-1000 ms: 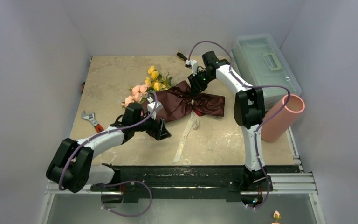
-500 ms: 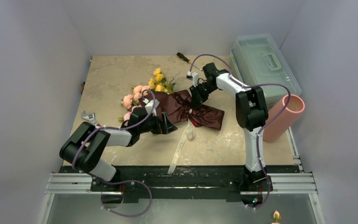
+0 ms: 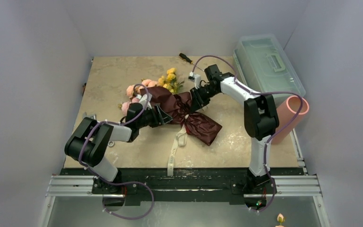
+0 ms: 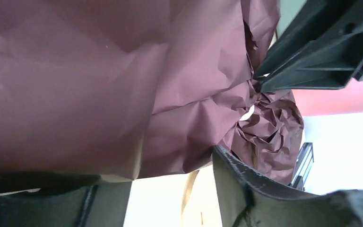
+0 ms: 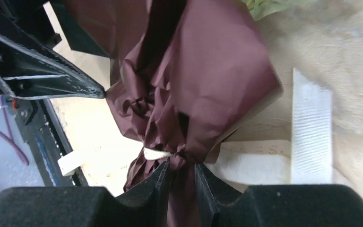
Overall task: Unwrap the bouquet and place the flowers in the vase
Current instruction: Adjust the fake flower at the center of the board.
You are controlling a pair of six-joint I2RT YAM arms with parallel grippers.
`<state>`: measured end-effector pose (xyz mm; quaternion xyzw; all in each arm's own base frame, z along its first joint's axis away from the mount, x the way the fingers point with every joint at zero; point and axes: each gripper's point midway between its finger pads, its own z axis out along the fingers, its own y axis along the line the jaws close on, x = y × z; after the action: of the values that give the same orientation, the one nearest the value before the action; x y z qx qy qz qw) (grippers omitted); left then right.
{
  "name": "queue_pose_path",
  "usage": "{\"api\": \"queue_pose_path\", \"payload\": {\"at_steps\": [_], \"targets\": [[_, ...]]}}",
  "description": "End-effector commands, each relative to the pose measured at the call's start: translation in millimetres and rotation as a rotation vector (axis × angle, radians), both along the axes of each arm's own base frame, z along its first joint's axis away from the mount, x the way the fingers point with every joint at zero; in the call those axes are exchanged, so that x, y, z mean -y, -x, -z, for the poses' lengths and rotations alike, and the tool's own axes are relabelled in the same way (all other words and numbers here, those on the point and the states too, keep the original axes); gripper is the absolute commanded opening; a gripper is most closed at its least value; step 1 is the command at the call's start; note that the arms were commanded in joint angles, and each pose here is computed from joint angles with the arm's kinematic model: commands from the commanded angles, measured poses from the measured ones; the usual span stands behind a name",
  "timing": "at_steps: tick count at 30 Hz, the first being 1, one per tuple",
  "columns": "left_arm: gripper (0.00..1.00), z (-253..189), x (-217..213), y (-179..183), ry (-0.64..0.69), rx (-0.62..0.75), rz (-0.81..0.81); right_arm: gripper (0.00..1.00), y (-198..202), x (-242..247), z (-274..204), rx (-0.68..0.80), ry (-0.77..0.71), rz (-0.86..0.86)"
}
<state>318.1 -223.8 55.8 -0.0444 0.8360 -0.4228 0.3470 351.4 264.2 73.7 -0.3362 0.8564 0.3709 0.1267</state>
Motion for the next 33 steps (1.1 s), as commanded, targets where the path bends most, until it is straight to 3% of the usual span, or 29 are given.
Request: {"api": "queue_pose_path", "payload": {"at_steps": [1,9,12,21,22,24,26,29,33], "targets": [[0.54,-34.7,7.8,-14.7,0.078,0.096,0.009,0.29,-18.6,5.0,-35.7,0.164,0.031,0.085],[0.32,-48.1,15.4,-21.5,0.099,0.144,0.043,0.26,-20.4,19.5,1.4,0.202,0.173,0.106],[0.27,-47.9,17.3,-26.0,0.097,0.148,0.048,0.20,-25.4,21.5,8.5,0.229,0.212,0.108],[0.08,-39.2,11.0,-28.8,0.091,0.106,0.006,0.19,-31.7,6.0,-50.0,0.318,0.096,0.057],[0.14,-42.3,11.8,-27.1,0.101,0.110,0.018,0.19,-34.5,6.4,-54.8,0.329,0.091,0.066],[0.56,-51.4,14.1,-21.3,0.114,0.123,0.048,0.20,-39.0,8.1,-59.1,0.343,0.096,0.082],[0.79,-55.0,11.5,-14.5,0.112,0.111,0.045,0.20,-42.3,11.8,-56.8,0.350,0.117,0.094],[0.93,-48.8,6.4,0.0,0.097,0.064,0.029,0.20,-46.3,17.1,-55.5,0.361,0.134,0.109],[0.98,-20.1,6.6,16.4,0.055,-0.008,-0.003,0.20,-60.6,22.7,-57.3,0.419,0.165,0.143]]}}
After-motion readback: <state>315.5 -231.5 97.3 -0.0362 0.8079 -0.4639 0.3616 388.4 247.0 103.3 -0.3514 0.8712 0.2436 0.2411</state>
